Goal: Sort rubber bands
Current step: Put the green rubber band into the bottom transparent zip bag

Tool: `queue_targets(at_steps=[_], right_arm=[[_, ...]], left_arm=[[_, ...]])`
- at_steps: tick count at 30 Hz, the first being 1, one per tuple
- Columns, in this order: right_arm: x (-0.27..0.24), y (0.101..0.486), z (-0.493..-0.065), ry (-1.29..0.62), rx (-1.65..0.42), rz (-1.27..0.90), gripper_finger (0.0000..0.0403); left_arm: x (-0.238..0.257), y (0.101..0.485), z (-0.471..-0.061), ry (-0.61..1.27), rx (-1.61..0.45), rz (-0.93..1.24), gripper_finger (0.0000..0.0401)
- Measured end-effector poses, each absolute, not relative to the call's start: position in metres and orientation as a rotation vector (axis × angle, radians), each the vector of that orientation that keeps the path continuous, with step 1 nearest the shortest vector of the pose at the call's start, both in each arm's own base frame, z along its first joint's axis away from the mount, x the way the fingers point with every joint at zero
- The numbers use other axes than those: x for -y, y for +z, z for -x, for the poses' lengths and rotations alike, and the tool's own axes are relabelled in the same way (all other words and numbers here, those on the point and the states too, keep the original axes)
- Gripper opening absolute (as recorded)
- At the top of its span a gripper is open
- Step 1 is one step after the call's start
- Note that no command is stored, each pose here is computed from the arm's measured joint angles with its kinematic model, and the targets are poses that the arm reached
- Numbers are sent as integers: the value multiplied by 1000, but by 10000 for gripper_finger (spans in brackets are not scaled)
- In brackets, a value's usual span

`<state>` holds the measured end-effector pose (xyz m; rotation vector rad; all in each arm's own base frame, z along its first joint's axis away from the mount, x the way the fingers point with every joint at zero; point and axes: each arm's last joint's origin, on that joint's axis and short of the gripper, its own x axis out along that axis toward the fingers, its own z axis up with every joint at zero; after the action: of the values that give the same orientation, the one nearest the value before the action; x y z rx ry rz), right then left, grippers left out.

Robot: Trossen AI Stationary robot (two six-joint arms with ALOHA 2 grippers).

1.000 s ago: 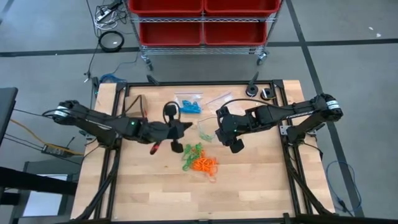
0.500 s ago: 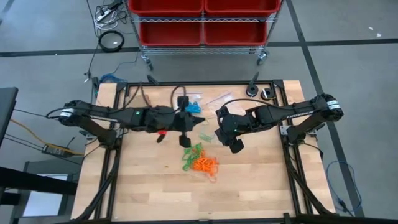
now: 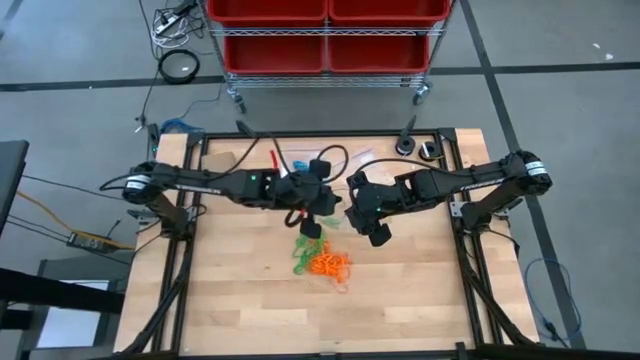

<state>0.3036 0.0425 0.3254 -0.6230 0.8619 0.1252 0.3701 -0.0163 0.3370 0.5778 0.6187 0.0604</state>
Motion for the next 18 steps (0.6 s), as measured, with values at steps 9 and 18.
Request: queue_targets(at_steps=[9, 18], right_arm=[[-43, 325, -304, 125, -862, 622, 0], [-43, 325, -304, 124, -861, 622, 0]], left_arm=[[16, 348, -366, 71, -577, -569, 145], [34, 391, -336, 146, -606, -578, 202]])
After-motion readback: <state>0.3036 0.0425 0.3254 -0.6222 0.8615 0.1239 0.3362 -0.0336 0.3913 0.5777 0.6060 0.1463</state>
